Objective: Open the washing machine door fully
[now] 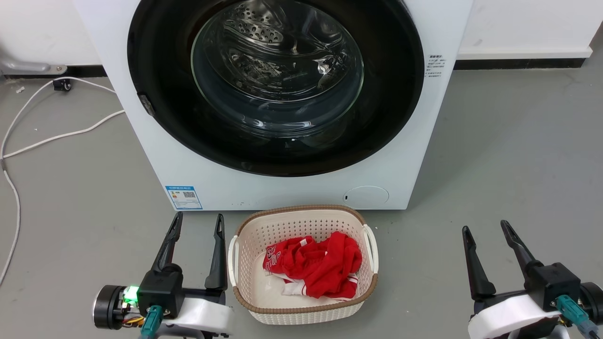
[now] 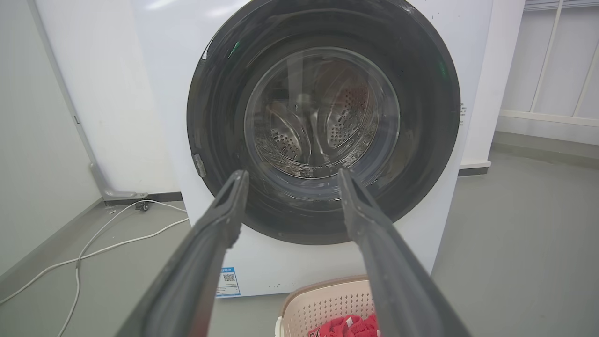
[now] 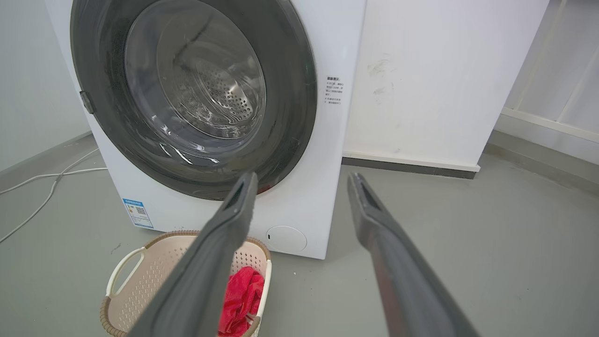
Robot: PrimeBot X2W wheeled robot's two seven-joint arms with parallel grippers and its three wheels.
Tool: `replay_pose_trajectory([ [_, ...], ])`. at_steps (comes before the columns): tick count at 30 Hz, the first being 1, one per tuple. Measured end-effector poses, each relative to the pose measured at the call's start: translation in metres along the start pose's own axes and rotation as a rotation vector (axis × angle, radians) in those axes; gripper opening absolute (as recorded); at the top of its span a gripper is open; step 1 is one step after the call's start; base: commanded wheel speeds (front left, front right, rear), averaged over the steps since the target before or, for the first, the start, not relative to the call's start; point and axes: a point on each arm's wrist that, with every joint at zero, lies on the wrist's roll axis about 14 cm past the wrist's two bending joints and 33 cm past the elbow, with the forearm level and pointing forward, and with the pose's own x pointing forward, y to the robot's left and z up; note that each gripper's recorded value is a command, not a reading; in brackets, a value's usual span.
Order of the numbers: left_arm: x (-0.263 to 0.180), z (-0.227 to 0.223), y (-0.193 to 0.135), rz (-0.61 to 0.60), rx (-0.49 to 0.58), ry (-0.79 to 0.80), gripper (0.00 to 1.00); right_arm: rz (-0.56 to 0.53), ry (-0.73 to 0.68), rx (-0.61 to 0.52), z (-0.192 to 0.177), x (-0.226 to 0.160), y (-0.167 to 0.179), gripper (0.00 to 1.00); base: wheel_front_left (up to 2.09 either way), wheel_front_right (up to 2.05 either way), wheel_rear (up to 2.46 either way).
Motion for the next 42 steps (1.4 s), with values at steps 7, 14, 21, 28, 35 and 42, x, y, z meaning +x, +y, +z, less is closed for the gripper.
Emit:
replay_pose_trajectory([
  [7, -0.001, -0.003, 0.001, 0.007, -0.017, 0.011, 1.0, -0.008, 0.001, 0.024, -0.001, 0.0, -0.002, 1.0, 0.0, 0.0, 0.0],
  [14, -0.002, -0.005, 0.002, 0.009, -0.02, 0.015, 1.0, -0.007, 0.004, 0.033, -0.001, 0.0, -0.001, 1.0, 0.0, 0.0, 0.0],
  [21, -0.002, -0.005, 0.003, 0.013, -0.017, 0.016, 1.0, -0.006, 0.007, 0.036, -0.001, 0.0, -0.001, 1.0, 0.0, 0.0, 0.0],
  [28, -0.002, -0.005, 0.004, 0.017, -0.018, 0.017, 1.0, -0.011, -0.006, 0.086, 0.0, 0.0, 0.0, 0.0, 0.0, 0.0, 0.0],
  [35, -0.002, -0.006, 0.004, 0.019, -0.02, 0.019, 1.0, -0.041, -0.074, 0.268, 0.01, 0.002, -0.004, 0.0, 0.0, 0.0, 0.0],
  [42, -0.001, -0.008, 0.007, 0.028, -0.021, 0.024, 1.0, -0.171, -0.183, 0.879, 0.016, 0.013, -0.029, 0.0, 0.0, 0.0, 0.0],
])
